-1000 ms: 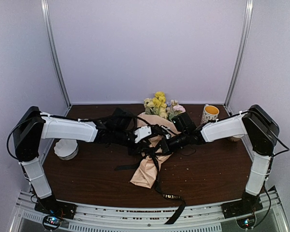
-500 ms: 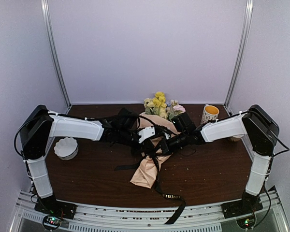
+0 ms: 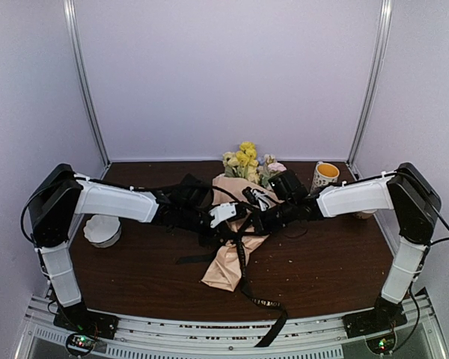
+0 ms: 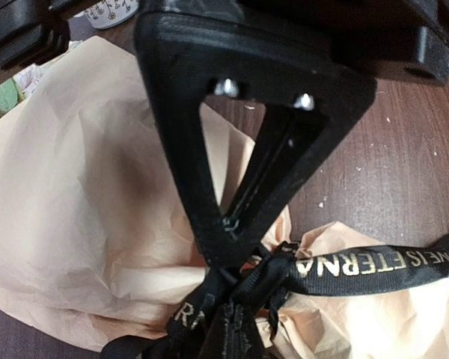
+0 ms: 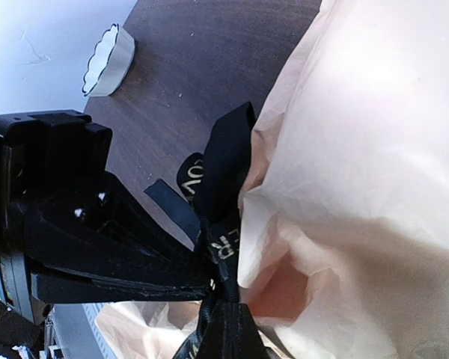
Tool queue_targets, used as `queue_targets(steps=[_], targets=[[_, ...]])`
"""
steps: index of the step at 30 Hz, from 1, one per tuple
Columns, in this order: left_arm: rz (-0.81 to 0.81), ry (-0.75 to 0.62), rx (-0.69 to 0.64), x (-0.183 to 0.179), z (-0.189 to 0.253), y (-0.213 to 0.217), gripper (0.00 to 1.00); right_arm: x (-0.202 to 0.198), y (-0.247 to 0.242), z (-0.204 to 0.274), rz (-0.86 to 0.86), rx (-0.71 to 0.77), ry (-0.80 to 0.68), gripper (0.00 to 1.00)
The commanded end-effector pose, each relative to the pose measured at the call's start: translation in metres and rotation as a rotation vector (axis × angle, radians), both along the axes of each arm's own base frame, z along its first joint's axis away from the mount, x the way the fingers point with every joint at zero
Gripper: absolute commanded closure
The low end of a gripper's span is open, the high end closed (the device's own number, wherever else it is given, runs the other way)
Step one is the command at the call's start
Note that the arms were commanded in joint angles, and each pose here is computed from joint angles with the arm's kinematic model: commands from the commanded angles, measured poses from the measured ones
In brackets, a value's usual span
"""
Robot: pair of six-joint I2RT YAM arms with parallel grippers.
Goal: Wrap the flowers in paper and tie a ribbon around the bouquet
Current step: Cross the half-tied ribbon over the folded bouquet.
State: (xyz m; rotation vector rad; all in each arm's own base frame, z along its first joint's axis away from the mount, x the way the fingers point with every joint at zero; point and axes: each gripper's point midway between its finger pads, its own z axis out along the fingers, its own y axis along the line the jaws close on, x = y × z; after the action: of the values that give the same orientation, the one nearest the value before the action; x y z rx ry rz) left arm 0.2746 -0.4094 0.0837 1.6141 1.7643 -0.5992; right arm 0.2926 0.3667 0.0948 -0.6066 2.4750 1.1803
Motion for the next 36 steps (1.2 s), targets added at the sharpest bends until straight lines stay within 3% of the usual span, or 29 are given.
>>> queue_targets(steps=[1,20,36], targets=[[0.033,-0.050,-0.072,0.005,0.028,-0.001,1.00,0.002,-0.011,0.007,-0.050,-0.027,-0.029,1.00],[-0.013,-0.010,-0.077,-0.007,0.031,-0.001,1.00,0.006,-0.021,0.015,-0.101,-0.034,-0.049,1.00],[-0.019,0.002,-0.021,-0.008,0.012,0.005,1.00,0.005,-0.070,0.002,-0.257,-0.241,-0.063,1.00]])
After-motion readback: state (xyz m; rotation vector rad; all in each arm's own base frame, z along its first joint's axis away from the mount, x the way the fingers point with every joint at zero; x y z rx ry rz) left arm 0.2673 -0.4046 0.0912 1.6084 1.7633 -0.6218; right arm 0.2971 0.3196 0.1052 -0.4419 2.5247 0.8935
